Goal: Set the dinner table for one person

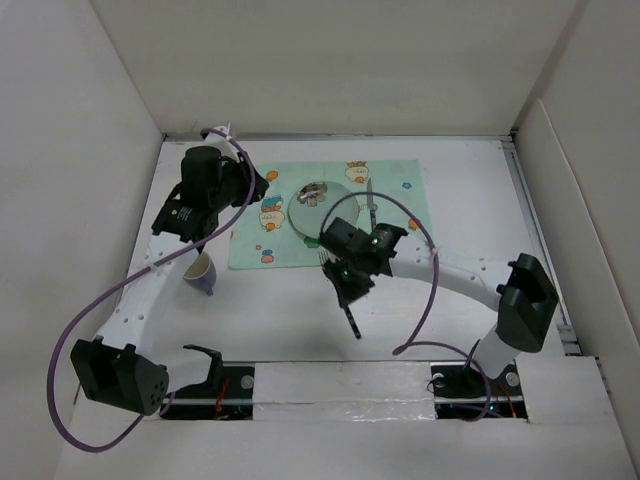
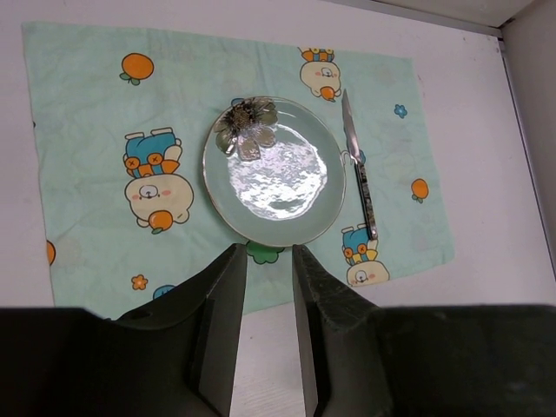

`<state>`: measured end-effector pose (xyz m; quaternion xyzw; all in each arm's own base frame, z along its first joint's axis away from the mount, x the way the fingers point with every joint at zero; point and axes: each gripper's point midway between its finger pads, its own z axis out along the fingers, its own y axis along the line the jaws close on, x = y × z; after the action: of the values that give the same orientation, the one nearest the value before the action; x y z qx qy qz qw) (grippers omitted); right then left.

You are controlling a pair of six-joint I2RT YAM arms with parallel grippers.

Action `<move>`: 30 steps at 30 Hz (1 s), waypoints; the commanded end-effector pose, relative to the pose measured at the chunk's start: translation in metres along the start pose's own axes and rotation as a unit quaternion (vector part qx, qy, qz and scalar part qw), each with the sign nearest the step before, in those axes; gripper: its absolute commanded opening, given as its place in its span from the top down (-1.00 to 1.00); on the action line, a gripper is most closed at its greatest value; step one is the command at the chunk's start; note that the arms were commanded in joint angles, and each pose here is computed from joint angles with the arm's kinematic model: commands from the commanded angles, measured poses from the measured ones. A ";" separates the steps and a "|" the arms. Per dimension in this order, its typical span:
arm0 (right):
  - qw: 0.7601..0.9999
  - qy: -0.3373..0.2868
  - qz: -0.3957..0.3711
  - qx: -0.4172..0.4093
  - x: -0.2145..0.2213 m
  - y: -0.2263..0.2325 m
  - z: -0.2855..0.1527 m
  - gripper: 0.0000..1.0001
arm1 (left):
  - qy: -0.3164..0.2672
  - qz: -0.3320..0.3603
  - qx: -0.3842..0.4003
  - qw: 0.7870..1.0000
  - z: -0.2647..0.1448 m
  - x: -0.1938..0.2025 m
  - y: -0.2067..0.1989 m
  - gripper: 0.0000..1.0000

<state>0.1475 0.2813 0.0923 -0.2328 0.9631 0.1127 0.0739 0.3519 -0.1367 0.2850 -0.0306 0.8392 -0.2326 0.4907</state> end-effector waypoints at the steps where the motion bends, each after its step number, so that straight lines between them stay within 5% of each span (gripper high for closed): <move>1: 0.991 -0.123 0.000 -0.053 -0.079 0.043 -0.052 1.00 | -0.038 0.002 -0.008 0.999 -0.015 -0.026 -0.004 0.49; 6: 0.981 -0.180 0.013 -0.076 -0.189 0.060 -0.047 1.00 | -0.089 -0.060 -0.041 0.993 -0.042 -0.069 -0.011 0.50; 9: 0.975 -0.192 0.022 -0.113 -0.243 0.070 -0.034 1.00 | -0.082 -0.084 -0.037 0.992 -0.060 -0.059 -0.017 0.53; 13: 0.964 -0.225 0.051 -0.129 -0.297 0.072 -0.022 1.00 | -0.067 -0.073 -0.050 0.994 -0.073 -0.031 -0.012 0.89; 20: 0.944 -0.254 0.125 -0.166 -0.344 0.053 0.015 1.00 | -0.050 -0.041 -0.075 0.995 -0.077 -0.002 -0.006 1.00; 30: 0.950 -0.206 0.139 -0.191 -0.335 0.064 0.068 1.00 | -0.041 -0.027 -0.085 0.995 -0.069 0.005 -0.004 1.00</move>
<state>0.4228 0.4759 0.1001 -0.0706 0.9243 0.3126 0.2074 0.2881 -0.1197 0.3118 -0.1050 0.8369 -0.1835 0.5048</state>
